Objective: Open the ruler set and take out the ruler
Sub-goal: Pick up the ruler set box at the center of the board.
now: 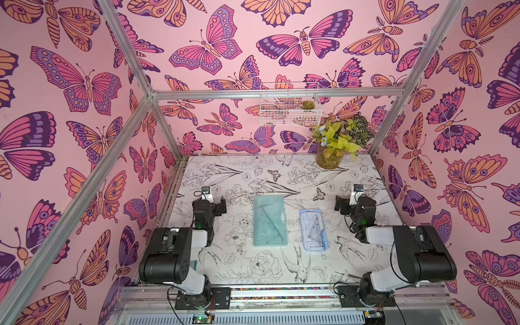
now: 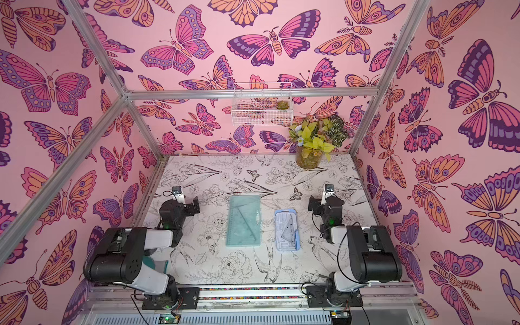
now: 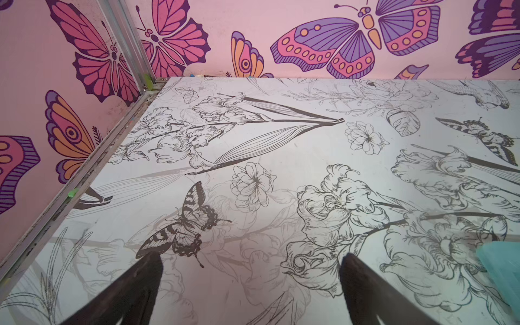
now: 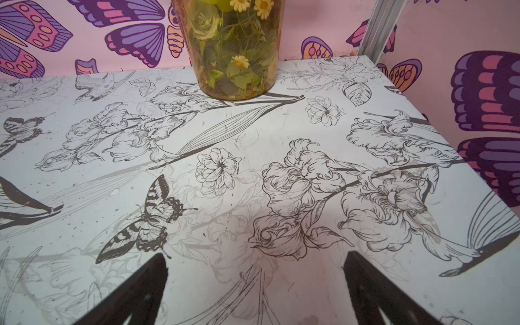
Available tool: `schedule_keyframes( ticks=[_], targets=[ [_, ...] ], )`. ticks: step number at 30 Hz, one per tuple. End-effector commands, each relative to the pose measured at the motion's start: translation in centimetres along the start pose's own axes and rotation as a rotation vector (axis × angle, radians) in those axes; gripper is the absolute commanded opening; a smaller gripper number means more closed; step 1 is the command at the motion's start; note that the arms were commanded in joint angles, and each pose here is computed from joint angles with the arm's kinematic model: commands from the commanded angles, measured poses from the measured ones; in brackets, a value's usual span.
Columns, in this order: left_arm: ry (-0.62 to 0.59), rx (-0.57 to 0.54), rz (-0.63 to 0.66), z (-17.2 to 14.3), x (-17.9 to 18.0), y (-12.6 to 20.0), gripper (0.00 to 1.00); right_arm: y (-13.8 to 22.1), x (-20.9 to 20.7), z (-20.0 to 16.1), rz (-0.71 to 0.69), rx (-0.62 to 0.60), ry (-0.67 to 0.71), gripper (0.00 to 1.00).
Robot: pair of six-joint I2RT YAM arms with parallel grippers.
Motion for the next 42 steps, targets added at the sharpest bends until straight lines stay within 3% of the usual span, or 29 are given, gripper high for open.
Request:
schedule_keyframes(
  ticks=[1,21,24,25,27,29,31,32,33,35,37,39,42],
  targets=[
    [-0.011,-0.002,-0.001,-0.3,-0.1,0.2,1.00,-0.1,0.2,0.9,0.012,-0.020,-0.005,0.99],
    [0.001,0.004,-0.021,-0.3,0.0,0.0,1.00,0.0,0.2,0.9,0.012,-0.022,-0.006,0.99],
    [-0.005,0.017,0.089,0.7,1.1,0.2,1.00,0.2,0.3,2.1,0.004,-0.044,-0.012,0.99],
    [-0.015,0.081,0.156,1.4,1.8,0.4,1.00,0.4,0.5,2.9,-0.002,-0.023,-0.008,0.99],
    [-0.010,0.134,0.211,4.6,2.9,1.0,1.00,1.3,1.3,4.8,0.006,0.031,-0.002,0.99],
    [0.120,0.117,0.175,8.2,3.4,1.7,1.00,2.4,2.0,7.6,0.013,0.006,-0.137,0.99],
    [0.401,0.106,0.170,10.0,3.7,2.5,1.00,3.0,0.1,8.2,-0.132,0.006,-0.507,0.99],
    [0.565,0.131,0.148,10.0,3.5,2.6,1.00,3.0,-0.1,7.8,-0.139,0.058,-0.621,0.99],
    [0.651,0.153,0.067,10.1,2.5,2.4,1.00,2.4,1.7,8.1,0.001,0.119,-0.629,0.97],
    [0.683,0.216,-0.113,10.3,-0.1,1.6,0.96,2.1,4.1,8.3,0.146,0.200,-0.596,0.89],
    [0.641,0.318,-0.264,9.9,-3.4,0.9,0.96,2.3,5.0,8.4,0.187,0.240,-0.590,0.86],
    [0.486,0.406,-0.324,9.5,-7.0,1.2,0.97,2.9,5.4,8.4,0.202,0.245,-0.573,0.85],
    [0.229,0.415,-0.343,10.0,-11.2,3.0,0.98,3.8,6.7,8.4,0.219,0.259,-0.525,0.85]
  ],
)
Point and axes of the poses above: each gripper's point midway between its finger pads, its own y axis back along the fingers, its own x axis along the line the jaws close on, z = x × y, the point moved 2 cm from there along y, back along the fingers, and after that the axes turned 12 degrees about -y, right-handed, at the moved point
